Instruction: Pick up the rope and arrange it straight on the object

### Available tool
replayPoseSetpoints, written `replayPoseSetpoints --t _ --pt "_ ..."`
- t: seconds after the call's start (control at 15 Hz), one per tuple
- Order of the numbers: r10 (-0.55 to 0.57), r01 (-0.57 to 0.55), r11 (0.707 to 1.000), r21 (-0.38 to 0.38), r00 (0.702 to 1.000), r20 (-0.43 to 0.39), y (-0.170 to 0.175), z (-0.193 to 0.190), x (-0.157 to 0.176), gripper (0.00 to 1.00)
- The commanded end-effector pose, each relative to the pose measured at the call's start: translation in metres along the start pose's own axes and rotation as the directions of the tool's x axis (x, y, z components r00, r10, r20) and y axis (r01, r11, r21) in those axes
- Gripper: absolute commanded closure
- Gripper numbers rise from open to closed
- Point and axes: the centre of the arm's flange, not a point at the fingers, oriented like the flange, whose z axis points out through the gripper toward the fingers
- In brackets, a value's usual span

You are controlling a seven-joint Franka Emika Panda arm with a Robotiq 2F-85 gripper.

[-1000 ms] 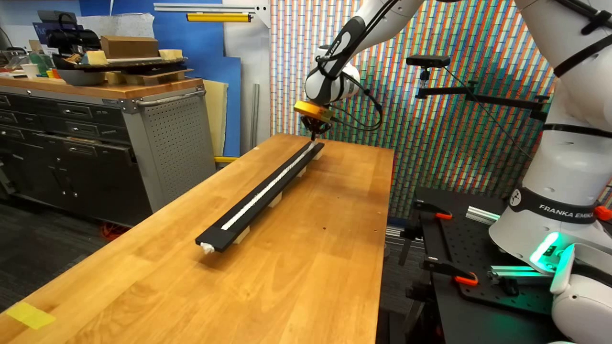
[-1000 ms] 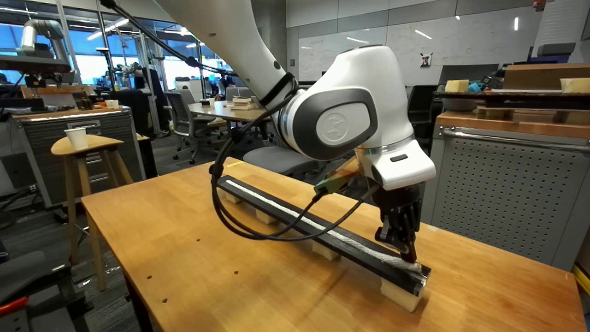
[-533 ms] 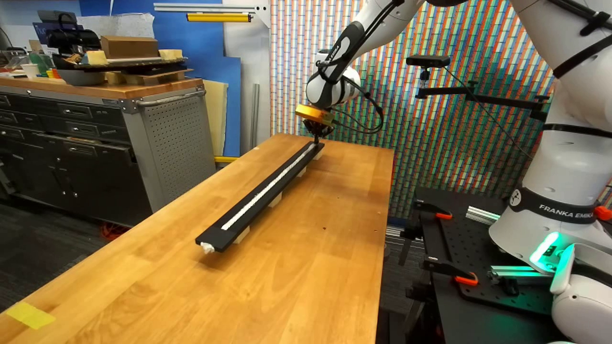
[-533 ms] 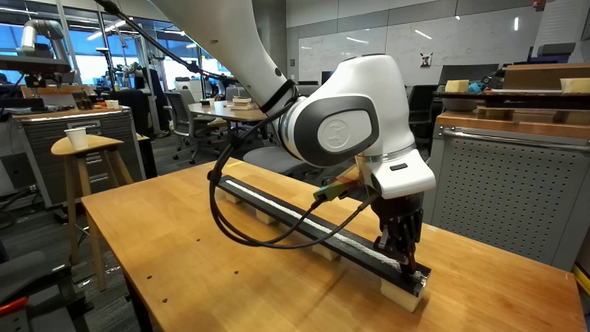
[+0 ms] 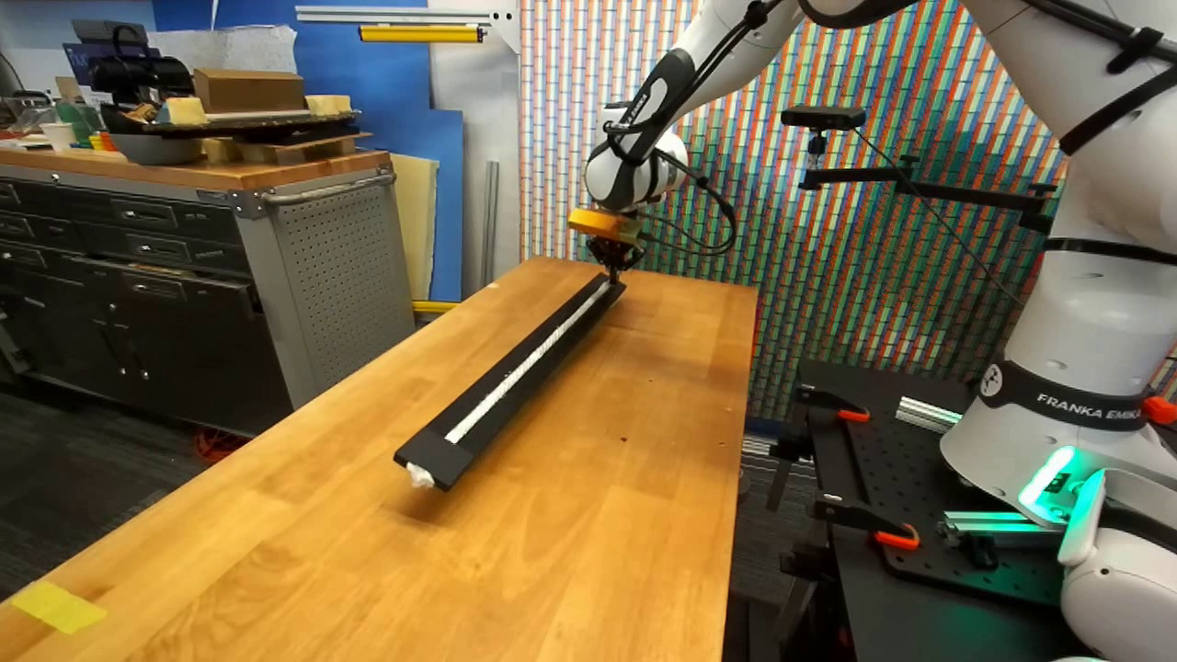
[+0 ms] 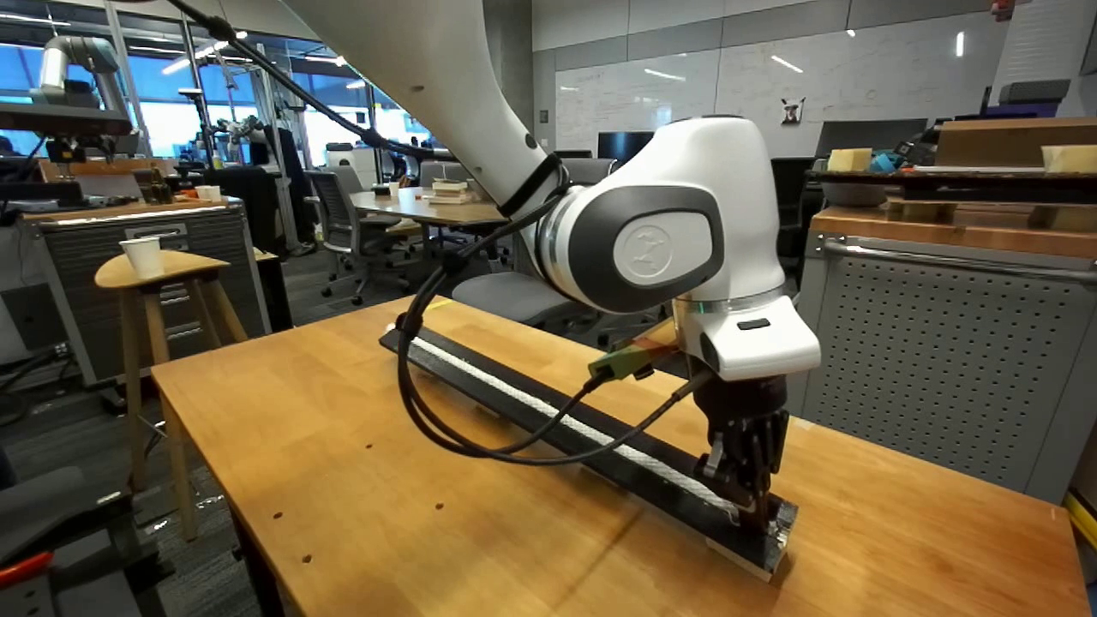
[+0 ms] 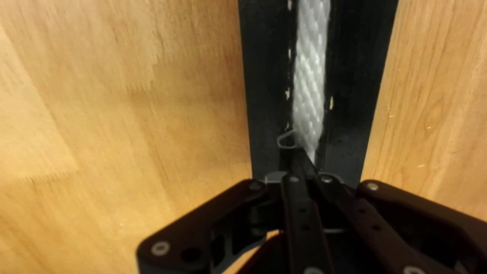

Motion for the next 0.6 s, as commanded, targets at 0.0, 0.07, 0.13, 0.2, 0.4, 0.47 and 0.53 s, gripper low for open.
replayPoseSetpoints --t 0.0,0.07,0.13,0.2,0.4,0.47,0.53 --pt "-0.007 0.007 1.0 -0.011 1.0 0.006 -0.022 0.017 -0.002 1.0" --pt "-0.007 0.007 1.0 0.0 1.0 -0.001 -0.026 0.012 -0.002 1.0" --pt "-0.007 0.007 1.0 0.008 1.0 -0.007 -0.029 0.007 -0.002 1.0" --pt "-0.007 0.007 1.0 0.02 1.0 -0.014 -0.033 0.0 -0.003 1.0" --pt "-0.011 0.013 0.999 0.053 0.999 -0.036 -0.04 -0.021 -0.005 1.0" --pt "-0.012 0.015 0.998 0.062 0.999 -0.041 -0.041 -0.025 -0.006 1.0" --pt "-0.016 0.019 0.997 0.068 0.999 -0.046 -0.04 -0.03 -0.007 1.0"
